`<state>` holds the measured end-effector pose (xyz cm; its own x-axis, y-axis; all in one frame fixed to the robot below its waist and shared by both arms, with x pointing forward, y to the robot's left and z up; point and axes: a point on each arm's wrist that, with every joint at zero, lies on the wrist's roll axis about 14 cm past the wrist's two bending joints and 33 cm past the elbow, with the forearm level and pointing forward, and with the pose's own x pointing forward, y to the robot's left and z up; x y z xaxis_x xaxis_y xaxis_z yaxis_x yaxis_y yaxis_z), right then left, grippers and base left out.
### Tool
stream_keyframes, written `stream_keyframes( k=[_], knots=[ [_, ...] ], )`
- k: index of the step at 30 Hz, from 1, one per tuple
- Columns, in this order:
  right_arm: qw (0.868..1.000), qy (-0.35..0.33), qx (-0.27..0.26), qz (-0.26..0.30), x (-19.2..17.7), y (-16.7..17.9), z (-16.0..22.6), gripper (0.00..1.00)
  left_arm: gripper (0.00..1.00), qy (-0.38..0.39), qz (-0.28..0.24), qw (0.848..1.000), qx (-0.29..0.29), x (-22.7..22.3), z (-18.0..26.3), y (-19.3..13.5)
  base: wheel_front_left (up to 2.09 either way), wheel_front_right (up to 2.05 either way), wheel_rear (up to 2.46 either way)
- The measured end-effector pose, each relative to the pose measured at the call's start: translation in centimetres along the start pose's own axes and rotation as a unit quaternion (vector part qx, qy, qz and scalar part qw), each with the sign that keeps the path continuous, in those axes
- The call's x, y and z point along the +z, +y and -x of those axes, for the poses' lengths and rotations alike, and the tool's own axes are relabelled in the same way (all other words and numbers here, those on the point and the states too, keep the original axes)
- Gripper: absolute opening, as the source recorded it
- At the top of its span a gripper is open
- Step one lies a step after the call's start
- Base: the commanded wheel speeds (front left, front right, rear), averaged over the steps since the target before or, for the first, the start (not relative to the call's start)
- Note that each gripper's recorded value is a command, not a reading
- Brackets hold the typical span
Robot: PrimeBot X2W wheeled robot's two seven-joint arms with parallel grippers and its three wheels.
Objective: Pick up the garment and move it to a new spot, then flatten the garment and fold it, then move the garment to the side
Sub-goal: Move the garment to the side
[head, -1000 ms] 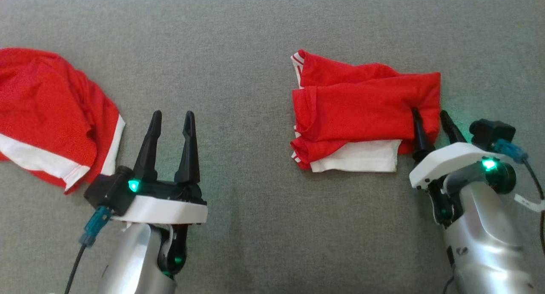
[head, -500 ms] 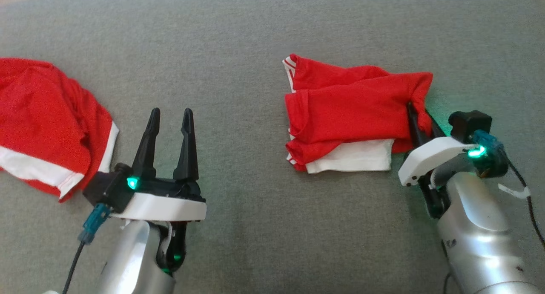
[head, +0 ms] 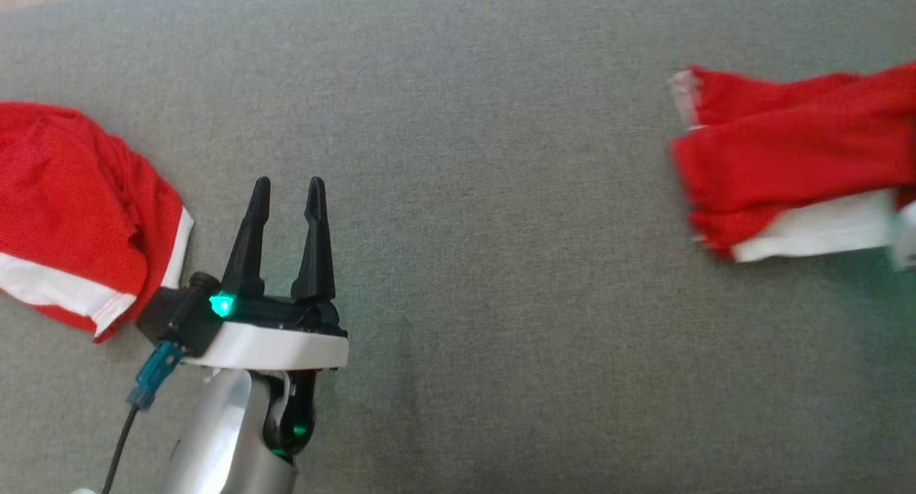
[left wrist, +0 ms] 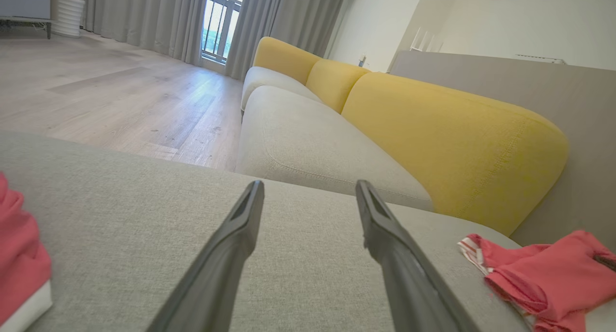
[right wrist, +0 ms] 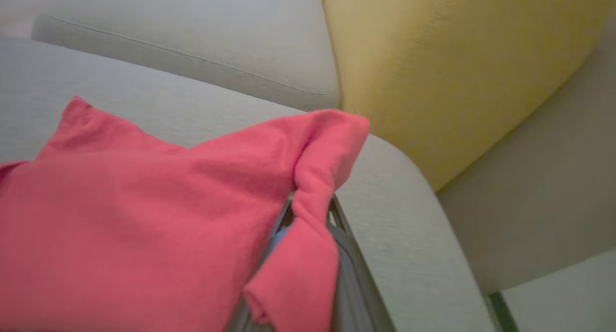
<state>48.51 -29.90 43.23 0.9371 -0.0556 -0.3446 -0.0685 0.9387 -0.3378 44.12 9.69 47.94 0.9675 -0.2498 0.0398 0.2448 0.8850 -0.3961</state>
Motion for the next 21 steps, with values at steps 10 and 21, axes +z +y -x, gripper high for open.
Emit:
stream_keyframes(
  k=[10, 21],
  knots=[
    [0.996, 0.007, -0.086, 0.02, 0.7, -8.5, -1.5, 0.0, 1.0, 0.006, -0.001, 1.0, 0.017, -0.6, -0.4, 1.6, 0.0, 0.0, 0.0],
    [0.995, 0.007, -0.092, 0.028, 0.9, -8.4, -2.4, 0.64, 1.0, 0.006, -0.002, 1.0, 0.018, -0.7, -0.9, 1.8, 0.0, 0.0, 0.0]
  ],
)
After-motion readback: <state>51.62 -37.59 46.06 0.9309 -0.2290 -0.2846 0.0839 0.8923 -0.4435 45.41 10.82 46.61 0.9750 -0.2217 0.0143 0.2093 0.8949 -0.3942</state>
